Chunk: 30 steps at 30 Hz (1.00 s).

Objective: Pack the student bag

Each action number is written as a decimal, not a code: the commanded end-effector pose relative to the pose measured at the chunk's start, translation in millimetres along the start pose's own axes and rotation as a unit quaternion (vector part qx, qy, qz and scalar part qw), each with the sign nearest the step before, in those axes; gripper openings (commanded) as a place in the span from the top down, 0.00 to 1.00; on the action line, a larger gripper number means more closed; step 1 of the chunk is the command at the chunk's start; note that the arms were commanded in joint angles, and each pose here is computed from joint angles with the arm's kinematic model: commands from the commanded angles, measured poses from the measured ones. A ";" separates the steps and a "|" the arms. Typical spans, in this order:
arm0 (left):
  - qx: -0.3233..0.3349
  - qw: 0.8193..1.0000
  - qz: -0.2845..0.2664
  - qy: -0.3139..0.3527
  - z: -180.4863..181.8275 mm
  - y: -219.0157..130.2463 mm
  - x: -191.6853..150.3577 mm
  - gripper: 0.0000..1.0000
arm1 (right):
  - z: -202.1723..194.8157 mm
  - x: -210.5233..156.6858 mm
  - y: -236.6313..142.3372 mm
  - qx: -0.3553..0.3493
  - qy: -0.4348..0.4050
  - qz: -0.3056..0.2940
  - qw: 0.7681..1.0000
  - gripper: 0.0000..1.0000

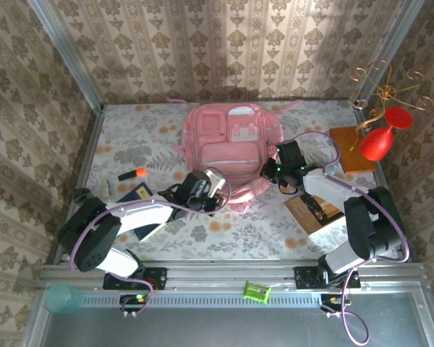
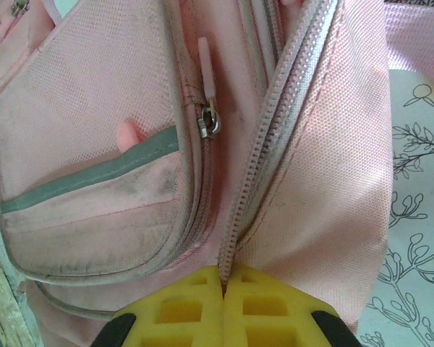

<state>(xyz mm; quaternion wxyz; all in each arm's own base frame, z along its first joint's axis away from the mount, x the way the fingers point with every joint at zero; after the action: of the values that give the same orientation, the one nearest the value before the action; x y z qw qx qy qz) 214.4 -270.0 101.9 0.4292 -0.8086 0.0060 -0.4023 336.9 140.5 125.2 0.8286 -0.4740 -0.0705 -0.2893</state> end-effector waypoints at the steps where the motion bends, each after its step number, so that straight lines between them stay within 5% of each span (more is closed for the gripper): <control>1: -0.005 1.000 0.009 -0.003 -1.7 8.9 -10.0 1.00 | 10.9 2.4 2.2 0.035 -0.008 -0.005 0.999 1.00; 16: -0.010 1.000 0.005 -0.013 -1.4 14.6 -10.4 0.85 | 10.4 2.3 0.7 0.036 -0.006 -0.008 0.999 1.00; 30: 0.004 1.000 -0.008 -0.022 3.1 22.2 -8.4 0.81 | 9.9 0.4 -2.1 0.037 -0.007 -0.009 0.999 1.00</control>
<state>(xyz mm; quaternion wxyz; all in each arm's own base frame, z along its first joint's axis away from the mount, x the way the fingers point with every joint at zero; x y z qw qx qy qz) 217.7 -278.5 84.1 0.4274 -0.8148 -0.0033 -0.3917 336.8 141.4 123.4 0.8316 -0.4673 -0.0753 -0.2906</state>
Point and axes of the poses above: each hand's point on the last joint's axis, 136 mm out from that joint toward the fingers, its own y axis out along the fingers, its own z axis along the line the jaws close on, x = y × z, the point moved 5 cm from there along -y, back along the fingers, and after that the axes turned 3 degrees about -y, right-handed, at the moved point
